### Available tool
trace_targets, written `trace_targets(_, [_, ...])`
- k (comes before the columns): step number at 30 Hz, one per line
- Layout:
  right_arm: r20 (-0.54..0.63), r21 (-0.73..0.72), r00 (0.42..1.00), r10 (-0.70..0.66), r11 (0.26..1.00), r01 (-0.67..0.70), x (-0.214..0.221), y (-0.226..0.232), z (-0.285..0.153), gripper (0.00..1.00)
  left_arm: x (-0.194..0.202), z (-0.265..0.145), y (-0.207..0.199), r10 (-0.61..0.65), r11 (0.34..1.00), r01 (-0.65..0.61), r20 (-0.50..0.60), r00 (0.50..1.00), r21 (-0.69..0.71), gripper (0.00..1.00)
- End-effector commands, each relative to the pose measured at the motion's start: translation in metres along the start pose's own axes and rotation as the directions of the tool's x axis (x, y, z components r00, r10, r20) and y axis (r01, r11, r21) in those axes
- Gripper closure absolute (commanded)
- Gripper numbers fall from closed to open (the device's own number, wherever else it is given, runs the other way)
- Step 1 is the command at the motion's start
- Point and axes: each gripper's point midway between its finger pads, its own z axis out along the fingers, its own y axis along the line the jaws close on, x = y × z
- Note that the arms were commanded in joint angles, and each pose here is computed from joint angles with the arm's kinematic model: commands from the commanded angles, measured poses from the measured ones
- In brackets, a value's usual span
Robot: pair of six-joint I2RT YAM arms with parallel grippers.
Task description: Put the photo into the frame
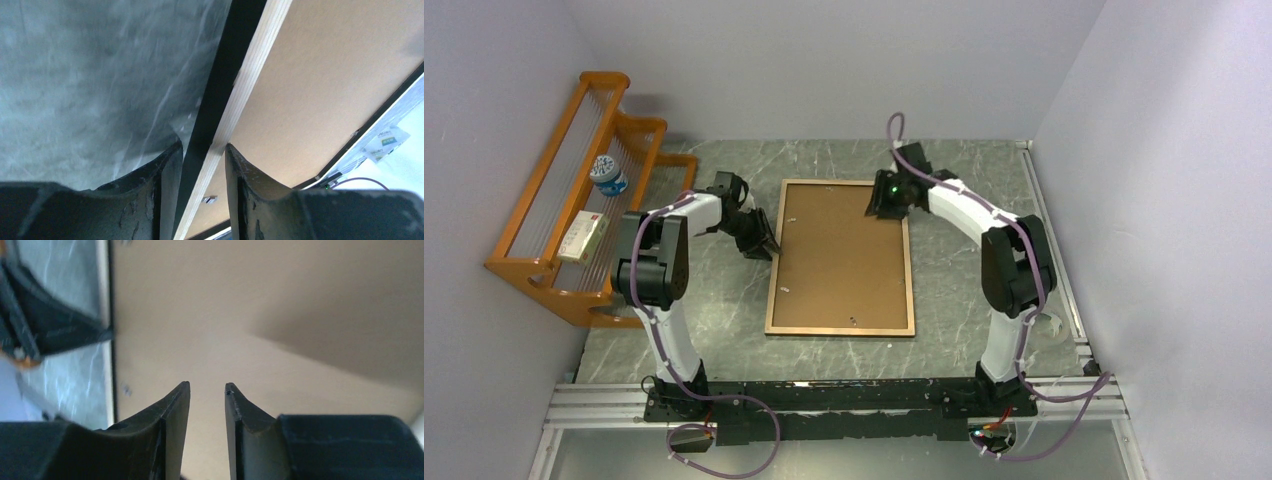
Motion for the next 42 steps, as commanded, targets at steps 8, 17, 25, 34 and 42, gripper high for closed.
trace_targets(8, [-0.213,-0.417,0.952,-0.219,0.902,0.114,0.125,0.131,0.032,0.63,0.054,-0.013,0.015,-0.07,0.997,0.071,-0.019,0.997,0.019,0.61])
trace_targets(17, [-0.249,-0.429,0.938,-0.24,0.896,0.115,0.156,0.149,0.06,0.74,0.084,-0.012,0.027,-0.092,0.995,0.093,-0.054,0.994,0.029,0.85])
trace_targets(25, [-0.303,-0.432,0.915,-0.267,0.894,0.118,0.187,0.15,0.071,0.76,0.084,-0.013,0.023,-0.085,0.995,0.088,-0.058,0.995,0.048,0.92])
trace_targets(34, [-0.32,-0.458,0.9,-0.294,0.88,0.125,0.205,0.154,0.079,0.8,0.082,-0.012,0.023,-0.083,0.995,0.086,-0.061,0.995,0.041,0.93])
trace_targets(42, [-0.229,-0.454,0.924,-0.305,0.874,0.175,0.201,0.15,0.091,0.72,0.079,-0.01,0.02,-0.085,0.995,0.089,-0.067,0.994,0.052,0.93])
